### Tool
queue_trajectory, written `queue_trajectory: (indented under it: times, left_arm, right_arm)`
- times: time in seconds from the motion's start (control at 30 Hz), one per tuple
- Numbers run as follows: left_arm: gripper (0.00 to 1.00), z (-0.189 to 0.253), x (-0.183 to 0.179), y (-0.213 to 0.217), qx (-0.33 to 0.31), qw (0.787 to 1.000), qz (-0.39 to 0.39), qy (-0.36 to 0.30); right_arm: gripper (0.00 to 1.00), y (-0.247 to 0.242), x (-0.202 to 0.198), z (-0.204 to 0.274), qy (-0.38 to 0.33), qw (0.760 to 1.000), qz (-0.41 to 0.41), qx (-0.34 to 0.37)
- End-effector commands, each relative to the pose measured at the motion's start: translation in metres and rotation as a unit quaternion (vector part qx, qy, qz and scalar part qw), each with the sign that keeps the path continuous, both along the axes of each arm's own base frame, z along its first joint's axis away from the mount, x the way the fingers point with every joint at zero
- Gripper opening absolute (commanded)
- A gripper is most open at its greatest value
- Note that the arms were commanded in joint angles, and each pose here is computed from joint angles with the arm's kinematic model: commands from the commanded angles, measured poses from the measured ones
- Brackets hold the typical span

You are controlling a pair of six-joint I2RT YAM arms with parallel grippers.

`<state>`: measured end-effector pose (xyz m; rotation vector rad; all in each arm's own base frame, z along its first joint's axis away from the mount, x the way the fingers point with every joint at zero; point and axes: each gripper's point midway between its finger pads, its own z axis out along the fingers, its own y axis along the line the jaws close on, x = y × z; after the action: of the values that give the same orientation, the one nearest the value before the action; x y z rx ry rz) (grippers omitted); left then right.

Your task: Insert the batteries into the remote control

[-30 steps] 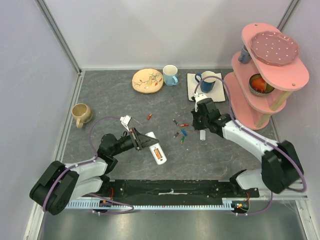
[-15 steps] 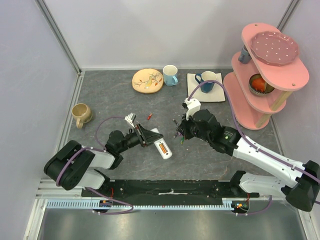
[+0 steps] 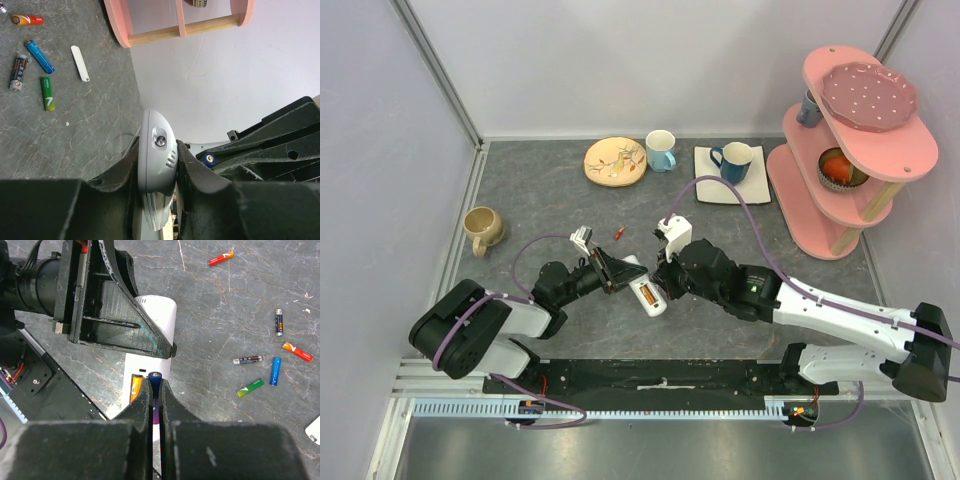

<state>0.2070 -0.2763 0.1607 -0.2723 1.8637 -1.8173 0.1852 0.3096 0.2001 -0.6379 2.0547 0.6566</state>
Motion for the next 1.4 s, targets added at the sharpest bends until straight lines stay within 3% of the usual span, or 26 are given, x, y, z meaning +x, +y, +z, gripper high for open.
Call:
queue_trajectory:
  times: [0.0,1.37]
  left_arm:
    - [0.02,0.071,-0.005,0.005,-0.094,0.989,0.006,-0.117]
    - [0.02,0.080,-0.007,0.004,-0.105,0.987,0.000,-0.125]
  right_arm:
    - [0.00,0.012,0.010,0.028,-0.037,0.999,-0.013,0.026]
    - [0.00,0.019,-0.006,-0.020,-0.022,1.000,0.011,-0.016]
